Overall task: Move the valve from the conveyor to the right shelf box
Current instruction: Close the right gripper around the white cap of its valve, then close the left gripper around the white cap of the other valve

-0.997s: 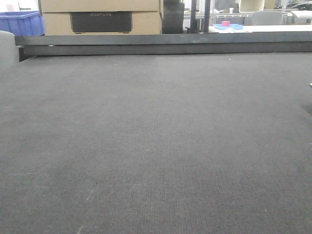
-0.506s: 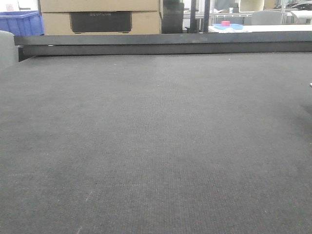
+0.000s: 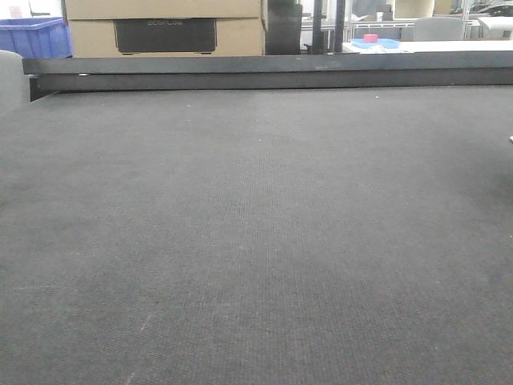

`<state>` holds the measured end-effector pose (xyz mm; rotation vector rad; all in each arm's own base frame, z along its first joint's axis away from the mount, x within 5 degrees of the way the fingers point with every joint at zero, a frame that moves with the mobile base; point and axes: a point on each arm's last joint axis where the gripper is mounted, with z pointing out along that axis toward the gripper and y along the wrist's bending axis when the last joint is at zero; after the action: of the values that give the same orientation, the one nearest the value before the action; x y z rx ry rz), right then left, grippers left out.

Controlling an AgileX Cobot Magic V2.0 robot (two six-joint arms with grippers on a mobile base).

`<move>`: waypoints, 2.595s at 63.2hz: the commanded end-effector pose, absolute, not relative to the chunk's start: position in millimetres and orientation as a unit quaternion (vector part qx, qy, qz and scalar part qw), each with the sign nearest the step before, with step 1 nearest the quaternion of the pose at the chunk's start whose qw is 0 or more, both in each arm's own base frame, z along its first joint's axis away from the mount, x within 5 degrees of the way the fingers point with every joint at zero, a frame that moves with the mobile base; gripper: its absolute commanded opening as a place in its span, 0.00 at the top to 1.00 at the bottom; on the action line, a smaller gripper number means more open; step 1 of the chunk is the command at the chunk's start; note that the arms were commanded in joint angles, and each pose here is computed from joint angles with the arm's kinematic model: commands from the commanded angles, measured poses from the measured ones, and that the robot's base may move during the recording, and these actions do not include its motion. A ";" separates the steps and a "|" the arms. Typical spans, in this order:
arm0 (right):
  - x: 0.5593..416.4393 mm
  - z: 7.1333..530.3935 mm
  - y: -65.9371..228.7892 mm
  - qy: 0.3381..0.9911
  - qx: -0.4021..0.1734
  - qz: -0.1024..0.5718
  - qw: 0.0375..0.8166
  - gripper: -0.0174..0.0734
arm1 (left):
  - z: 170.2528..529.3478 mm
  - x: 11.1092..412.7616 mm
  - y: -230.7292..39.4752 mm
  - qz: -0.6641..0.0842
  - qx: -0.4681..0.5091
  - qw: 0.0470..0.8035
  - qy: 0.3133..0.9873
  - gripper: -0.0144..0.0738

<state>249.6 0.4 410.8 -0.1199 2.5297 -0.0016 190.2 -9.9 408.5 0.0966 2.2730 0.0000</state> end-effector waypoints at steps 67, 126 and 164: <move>379.4 247.2 -5.3 0.989 -0.084 -0.010 0.125 0.23 | 411.2 190.2 -11.2 -0.003 0.038 0.425 0.904 0.16; 315.3 325.4 4.8 0.965 -0.061 0.035 0.253 0.98 | 408.5 253.4 30.4 0.030 0.018 0.284 0.958 0.16; 280.2 316.4 6.4 0.966 -0.056 0.042 0.250 0.98 | 282.5 356.2 46.3 0.018 -0.014 0.128 0.992 0.16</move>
<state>280.2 8.0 307.6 -0.1514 2.6901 0.1270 347.8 45.1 290.4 0.0037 2.8961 0.0558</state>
